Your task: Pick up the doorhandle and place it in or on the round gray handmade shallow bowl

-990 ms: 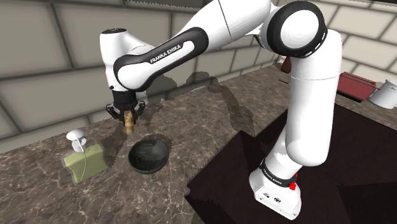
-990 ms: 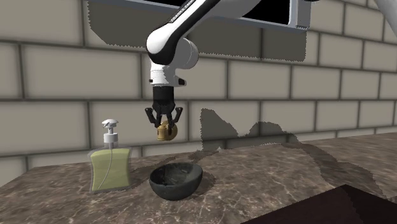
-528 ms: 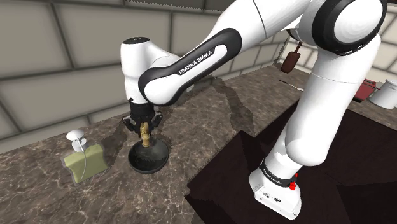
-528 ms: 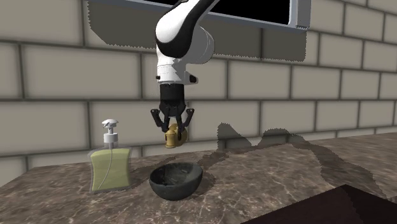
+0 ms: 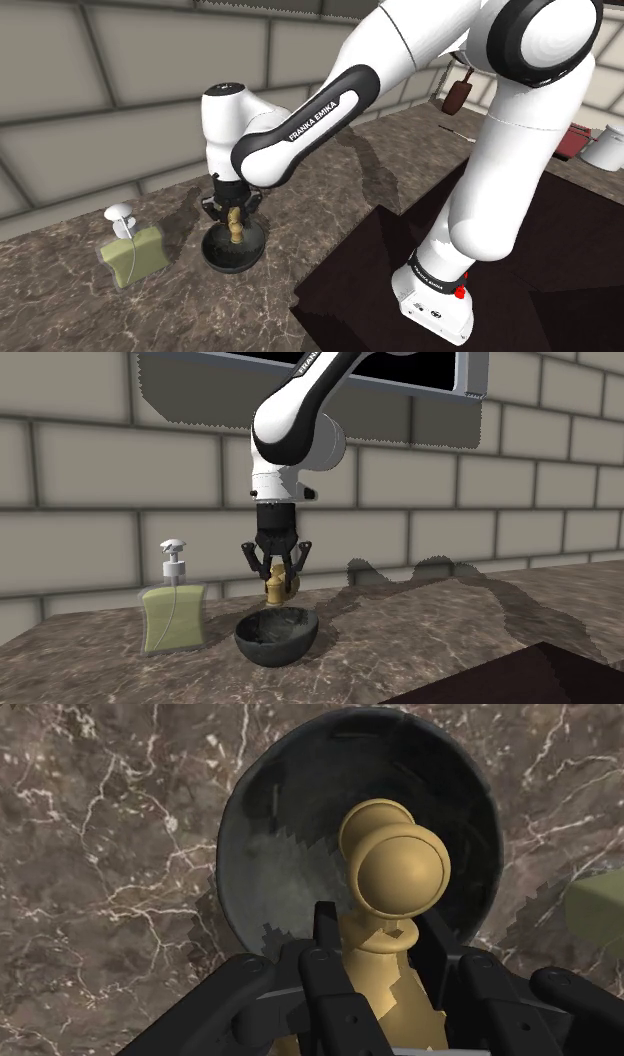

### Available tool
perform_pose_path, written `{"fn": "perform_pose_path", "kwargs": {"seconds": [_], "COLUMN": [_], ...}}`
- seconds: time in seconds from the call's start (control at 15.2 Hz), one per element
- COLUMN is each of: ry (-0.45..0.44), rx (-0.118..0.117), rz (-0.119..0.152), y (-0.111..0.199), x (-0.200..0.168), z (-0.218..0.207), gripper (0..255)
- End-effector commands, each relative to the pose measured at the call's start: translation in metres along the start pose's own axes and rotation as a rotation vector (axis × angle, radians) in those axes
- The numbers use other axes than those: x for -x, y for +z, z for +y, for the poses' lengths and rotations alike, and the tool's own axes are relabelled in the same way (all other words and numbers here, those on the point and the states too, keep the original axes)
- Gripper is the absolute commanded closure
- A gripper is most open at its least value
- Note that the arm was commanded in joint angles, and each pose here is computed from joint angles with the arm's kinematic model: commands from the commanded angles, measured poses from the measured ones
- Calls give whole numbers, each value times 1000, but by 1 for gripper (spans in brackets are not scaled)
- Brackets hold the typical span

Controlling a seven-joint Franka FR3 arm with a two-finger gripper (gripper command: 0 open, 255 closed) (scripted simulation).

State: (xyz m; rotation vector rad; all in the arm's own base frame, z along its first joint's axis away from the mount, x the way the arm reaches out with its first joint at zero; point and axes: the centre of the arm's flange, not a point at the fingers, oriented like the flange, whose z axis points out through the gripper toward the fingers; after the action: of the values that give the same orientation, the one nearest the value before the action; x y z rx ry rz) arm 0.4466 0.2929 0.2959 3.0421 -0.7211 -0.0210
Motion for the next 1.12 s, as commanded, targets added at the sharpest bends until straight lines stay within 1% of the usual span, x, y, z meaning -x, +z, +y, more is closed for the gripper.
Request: {"fn": "perform_pose_path", "kwargs": {"seconds": [0.0,0.26,0.79,0.86,1.06], "ry": [0,0,0,0,0], "rx": [0,0,0,0,0], "rz": [0,0,0,0,0], "y": [10,32,32,32,32], "x": [0,0,0,0,0], "z": [-1,-1,-1,-1,-1], "gripper": [255,255,255,0,0]}}
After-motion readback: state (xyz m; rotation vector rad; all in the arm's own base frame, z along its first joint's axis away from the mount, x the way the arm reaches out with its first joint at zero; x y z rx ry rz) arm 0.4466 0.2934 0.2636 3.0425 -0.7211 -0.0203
